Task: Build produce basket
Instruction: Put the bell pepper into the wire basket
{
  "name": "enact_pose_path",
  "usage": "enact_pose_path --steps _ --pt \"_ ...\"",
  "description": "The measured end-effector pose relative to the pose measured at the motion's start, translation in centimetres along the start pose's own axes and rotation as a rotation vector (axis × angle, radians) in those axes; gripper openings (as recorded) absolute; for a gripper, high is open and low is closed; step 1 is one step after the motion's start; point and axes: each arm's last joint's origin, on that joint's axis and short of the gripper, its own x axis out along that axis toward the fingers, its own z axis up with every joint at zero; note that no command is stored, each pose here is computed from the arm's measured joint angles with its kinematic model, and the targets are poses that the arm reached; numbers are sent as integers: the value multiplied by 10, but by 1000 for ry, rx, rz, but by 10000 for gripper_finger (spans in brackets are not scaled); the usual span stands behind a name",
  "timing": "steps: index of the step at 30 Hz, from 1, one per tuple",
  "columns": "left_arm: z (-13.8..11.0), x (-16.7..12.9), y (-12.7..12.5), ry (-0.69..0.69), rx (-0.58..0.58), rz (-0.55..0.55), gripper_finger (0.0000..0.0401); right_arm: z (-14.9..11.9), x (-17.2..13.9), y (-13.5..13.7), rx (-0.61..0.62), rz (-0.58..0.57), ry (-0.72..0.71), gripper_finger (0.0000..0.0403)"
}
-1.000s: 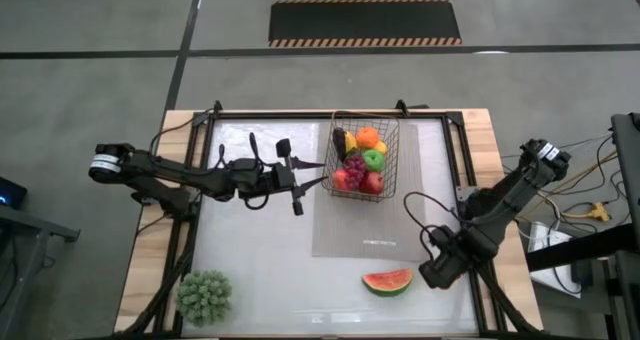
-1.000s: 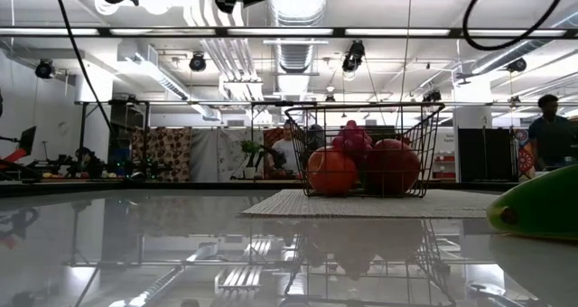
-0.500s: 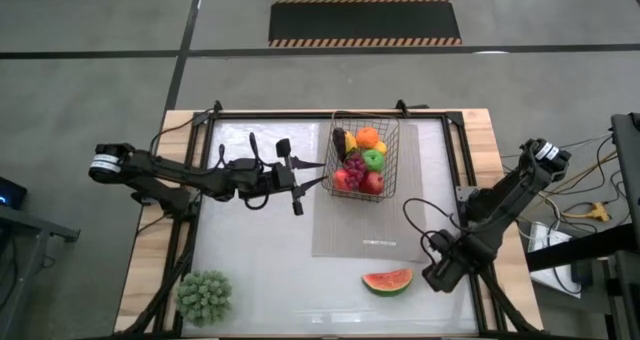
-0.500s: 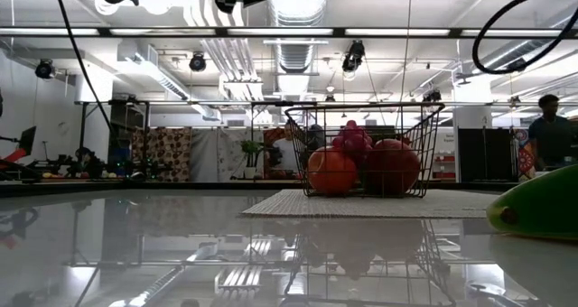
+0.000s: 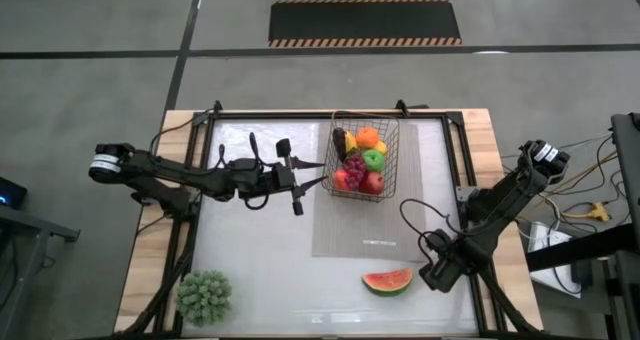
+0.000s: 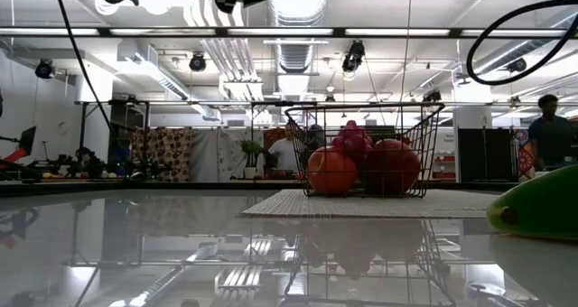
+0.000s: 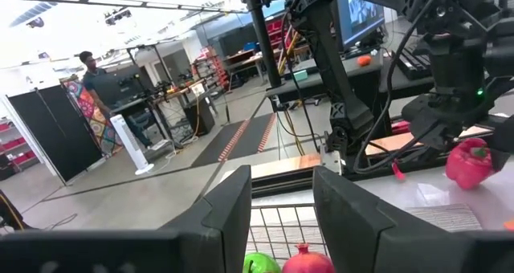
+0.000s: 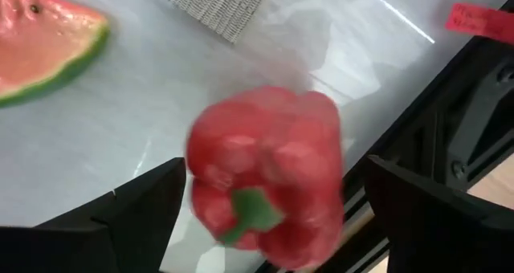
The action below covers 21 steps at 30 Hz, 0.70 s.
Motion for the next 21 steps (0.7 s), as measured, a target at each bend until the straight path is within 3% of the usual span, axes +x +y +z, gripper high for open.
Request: enact_pose_path --steps 4,14,21 --pt "0 0 0 1 0 0 118 2 4 -2 -6 -8 -14 352" --pt "0 0 0 0 0 0 118 3 6 -5 -9 -12 -17 252" --pt "0 0 0 1 0 0 118 3 1 -7 -20 14 -12 243"
